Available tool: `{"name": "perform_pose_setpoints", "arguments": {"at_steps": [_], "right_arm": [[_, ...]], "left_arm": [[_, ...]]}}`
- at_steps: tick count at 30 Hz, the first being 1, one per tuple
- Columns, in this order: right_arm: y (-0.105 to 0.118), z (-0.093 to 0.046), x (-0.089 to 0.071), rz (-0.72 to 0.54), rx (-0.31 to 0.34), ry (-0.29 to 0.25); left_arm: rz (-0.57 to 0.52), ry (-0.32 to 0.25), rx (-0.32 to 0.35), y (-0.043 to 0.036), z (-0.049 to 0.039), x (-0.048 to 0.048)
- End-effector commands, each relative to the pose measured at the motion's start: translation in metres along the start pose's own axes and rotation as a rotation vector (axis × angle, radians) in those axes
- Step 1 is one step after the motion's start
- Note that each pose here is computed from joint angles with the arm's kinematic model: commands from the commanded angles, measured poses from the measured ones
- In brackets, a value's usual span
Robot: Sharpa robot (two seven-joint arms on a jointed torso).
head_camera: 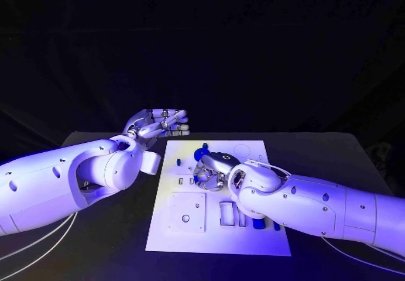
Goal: Assemble the parts on the task board
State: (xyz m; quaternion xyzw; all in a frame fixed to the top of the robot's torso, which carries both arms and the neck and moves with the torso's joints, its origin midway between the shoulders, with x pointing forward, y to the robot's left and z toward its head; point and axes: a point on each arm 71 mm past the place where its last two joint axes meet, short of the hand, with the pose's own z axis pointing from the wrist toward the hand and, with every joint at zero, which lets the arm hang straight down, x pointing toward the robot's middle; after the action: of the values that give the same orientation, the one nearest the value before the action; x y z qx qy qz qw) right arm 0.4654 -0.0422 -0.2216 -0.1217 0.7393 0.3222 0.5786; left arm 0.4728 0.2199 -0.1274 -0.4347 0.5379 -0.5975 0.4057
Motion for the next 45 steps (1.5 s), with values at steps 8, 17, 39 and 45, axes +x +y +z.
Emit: {"name": "perform_pose_setpoints", "arguments": {"at_steps": [8, 17, 39, 45], "right_arm": [[-0.0028, 0.0013, 0.0064, -0.032, 0.013, 0.031], [-0.0022, 0.0012, 0.0069, -0.036, 0.011, 0.033], [-0.0019, 0.0007, 0.0061, -0.039, 0.012, 0.021], [-0.0012, 0.0009, 0.0057, -0.037, 0.009, 0.014]], "left_arm": [[-0.006, 0.019, 0.004, -0.0007, 0.0000, 0.0021], [-0.006, 0.019, 0.004, -0.0006, 0.0002, 0.0019], [-0.005, 0.019, 0.001, -0.0005, 0.0000, 0.0011], [-0.005, 0.018, 0.001, -0.0005, -0.0001, 0.0008]]}}
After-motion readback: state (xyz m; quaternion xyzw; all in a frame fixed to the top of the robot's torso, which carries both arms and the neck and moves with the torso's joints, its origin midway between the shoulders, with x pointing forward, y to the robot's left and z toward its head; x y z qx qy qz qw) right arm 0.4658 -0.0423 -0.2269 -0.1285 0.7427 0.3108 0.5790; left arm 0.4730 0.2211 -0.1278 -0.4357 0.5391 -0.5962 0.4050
